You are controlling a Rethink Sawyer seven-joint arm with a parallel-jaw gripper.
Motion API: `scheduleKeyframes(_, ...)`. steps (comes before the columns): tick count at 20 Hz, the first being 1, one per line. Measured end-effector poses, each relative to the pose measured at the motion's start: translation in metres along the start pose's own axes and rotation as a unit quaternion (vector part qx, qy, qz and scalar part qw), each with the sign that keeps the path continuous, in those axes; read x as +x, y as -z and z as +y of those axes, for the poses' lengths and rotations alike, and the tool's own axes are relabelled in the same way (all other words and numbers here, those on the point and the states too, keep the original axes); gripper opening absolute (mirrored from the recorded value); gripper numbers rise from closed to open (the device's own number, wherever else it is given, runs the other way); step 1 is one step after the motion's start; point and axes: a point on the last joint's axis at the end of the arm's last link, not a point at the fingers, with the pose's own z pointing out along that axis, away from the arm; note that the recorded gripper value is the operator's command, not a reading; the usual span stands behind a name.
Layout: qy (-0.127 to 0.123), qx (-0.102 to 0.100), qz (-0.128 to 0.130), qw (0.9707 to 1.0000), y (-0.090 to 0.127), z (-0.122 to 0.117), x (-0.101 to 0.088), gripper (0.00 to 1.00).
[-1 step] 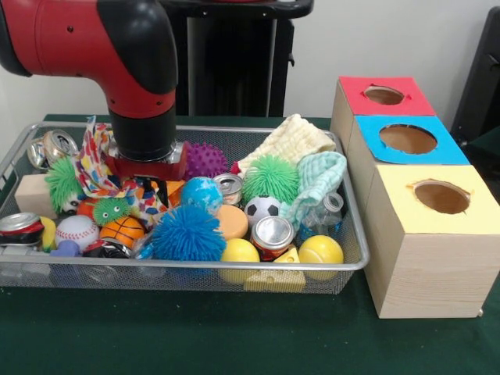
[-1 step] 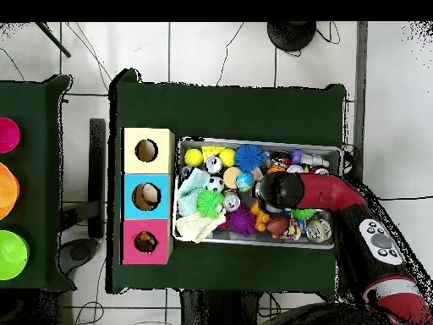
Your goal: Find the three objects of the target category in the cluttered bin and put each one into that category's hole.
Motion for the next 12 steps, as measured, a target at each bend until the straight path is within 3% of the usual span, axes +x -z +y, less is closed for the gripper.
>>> scheduleKeyframes(9,0.007,0.004,-0.003,1.0,0.01,0.005,0.002,0.0)
scheduleKeyframes(12,0.027,0.018,-0.003,0.9995,0.033,0.021,0.013,0.0)
